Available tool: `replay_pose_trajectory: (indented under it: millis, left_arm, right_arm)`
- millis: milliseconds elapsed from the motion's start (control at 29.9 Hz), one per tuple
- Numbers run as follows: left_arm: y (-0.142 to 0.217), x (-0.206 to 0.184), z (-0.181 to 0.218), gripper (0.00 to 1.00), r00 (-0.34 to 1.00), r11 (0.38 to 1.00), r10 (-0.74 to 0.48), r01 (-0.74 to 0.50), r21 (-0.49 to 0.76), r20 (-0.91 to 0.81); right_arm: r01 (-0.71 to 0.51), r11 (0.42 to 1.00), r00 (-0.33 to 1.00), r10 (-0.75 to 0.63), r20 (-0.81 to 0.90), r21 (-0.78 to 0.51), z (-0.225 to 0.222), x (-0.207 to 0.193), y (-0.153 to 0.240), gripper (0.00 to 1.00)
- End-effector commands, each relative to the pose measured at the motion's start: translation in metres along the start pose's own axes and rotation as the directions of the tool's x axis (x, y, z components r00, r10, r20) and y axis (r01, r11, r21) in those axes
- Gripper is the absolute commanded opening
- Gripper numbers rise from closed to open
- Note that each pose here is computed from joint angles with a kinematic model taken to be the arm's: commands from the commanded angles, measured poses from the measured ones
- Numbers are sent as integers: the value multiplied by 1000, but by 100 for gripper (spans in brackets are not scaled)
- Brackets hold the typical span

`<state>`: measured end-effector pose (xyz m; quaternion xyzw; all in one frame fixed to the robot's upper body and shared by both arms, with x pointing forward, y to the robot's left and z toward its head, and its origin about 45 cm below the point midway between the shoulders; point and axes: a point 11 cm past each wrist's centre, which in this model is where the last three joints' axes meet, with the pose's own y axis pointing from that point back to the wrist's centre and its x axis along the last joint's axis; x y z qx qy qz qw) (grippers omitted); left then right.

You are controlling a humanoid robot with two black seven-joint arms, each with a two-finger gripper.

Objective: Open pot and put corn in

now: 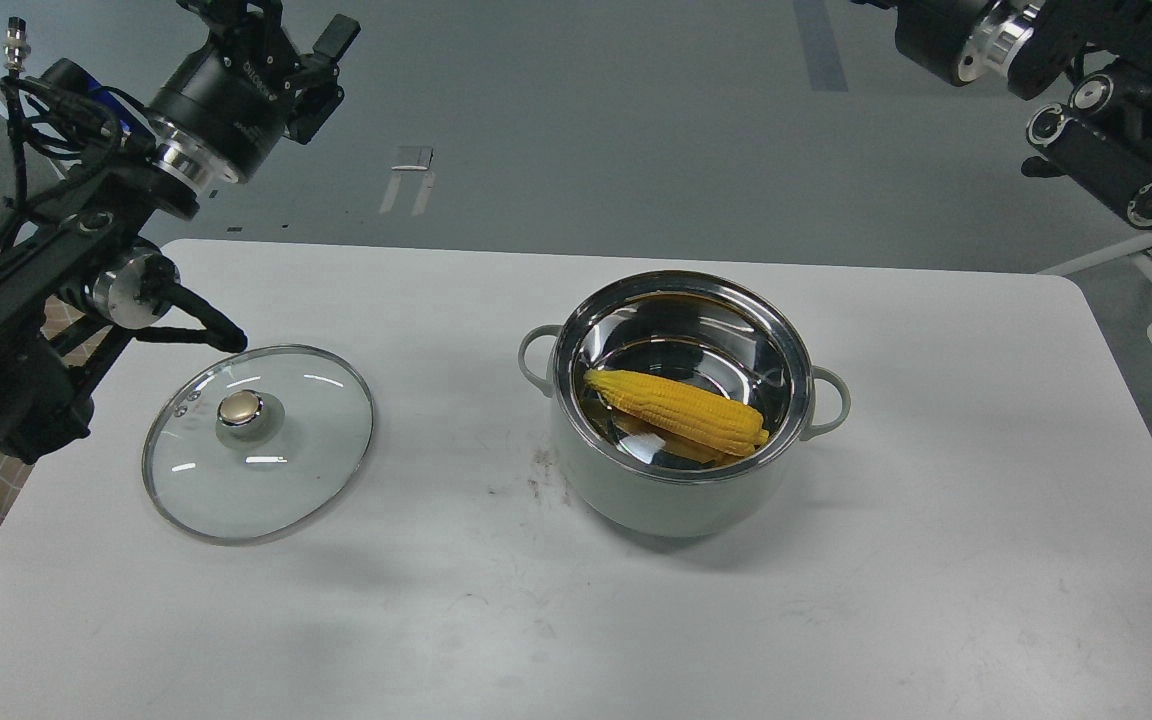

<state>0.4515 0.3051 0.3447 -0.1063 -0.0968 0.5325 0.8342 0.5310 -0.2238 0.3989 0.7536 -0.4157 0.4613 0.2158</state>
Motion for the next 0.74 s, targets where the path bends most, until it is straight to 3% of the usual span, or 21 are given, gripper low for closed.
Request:
replay_pose_trajectory:
  millis: [0, 134, 267, 468, 702]
  left_arm:
    - [-3, 1, -12, 98, 999, 999, -15, 17, 44, -49]
    - [-5, -6, -31, 98, 993, 997, -32, 40, 62, -112]
    - [-10, -21, -48, 98, 977, 997, -56, 66, 47, -205]
    - [-8, -29, -66, 98, 957, 999, -20, 32, 37, -290]
    - [-1, -33, -78, 98, 948, 998, -4, 21, 50, -317]
  right_arm:
    - [-120, 991, 959, 131, 251, -58, 22, -2, 11, 100]
    - [-196, 967, 825, 253, 504, -165, 54, -25, 29, 100]
    - [-236, 945, 599, 326, 732, -228, 75, -46, 46, 100]
    - [-229, 930, 419, 362, 833, -289, 86, -98, 58, 100]
    - [-232, 931, 392, 355, 849, -282, 85, -100, 60, 100]
